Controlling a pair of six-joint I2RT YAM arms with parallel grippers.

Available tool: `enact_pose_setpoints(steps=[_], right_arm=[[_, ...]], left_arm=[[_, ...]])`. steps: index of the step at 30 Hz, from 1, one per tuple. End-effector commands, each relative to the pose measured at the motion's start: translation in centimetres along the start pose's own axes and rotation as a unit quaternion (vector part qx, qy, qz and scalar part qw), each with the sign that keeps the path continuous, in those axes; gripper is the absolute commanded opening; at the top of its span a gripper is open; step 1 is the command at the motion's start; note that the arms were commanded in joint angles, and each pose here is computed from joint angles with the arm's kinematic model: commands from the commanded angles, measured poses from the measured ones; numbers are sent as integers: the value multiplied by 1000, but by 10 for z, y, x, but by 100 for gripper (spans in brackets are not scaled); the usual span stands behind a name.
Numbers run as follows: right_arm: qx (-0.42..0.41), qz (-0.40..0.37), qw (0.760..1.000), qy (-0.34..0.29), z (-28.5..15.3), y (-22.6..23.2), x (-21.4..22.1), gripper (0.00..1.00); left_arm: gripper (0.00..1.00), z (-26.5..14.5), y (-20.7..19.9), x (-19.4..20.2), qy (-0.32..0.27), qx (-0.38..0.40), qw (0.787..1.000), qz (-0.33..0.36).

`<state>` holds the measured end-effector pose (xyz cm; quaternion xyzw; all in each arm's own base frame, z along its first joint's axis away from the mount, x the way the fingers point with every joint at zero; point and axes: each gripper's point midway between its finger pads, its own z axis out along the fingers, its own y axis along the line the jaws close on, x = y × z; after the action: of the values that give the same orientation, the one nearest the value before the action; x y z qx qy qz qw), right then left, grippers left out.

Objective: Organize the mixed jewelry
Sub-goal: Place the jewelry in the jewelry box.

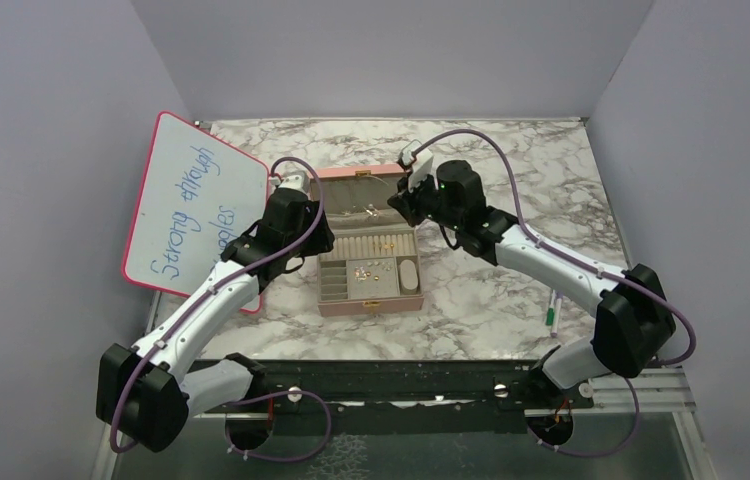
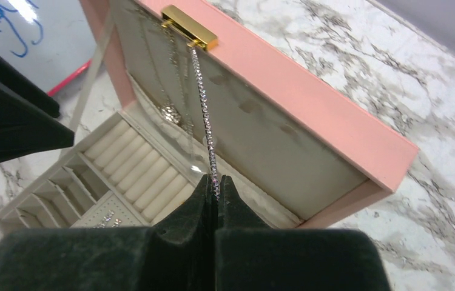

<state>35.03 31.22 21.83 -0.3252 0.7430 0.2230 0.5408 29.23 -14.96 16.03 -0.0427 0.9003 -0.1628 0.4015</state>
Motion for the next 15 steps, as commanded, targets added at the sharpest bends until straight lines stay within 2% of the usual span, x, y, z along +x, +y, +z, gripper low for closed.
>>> enact_pose_setpoints(steps=[1, 10, 15], right_arm=[[-60, -18, 997, -51, -6, 20, -30, 1], [-122, -38, 989, -80, -13, 41, -45, 1], [-91, -29, 993, -68, -11, 31, -40, 1]], left_arm=[[53, -11, -11, -24, -34, 21, 999, -6], [54, -15, -7, -29, -49, 10, 999, -11], [54, -16, -6, -30, -51, 8, 999, -12]])
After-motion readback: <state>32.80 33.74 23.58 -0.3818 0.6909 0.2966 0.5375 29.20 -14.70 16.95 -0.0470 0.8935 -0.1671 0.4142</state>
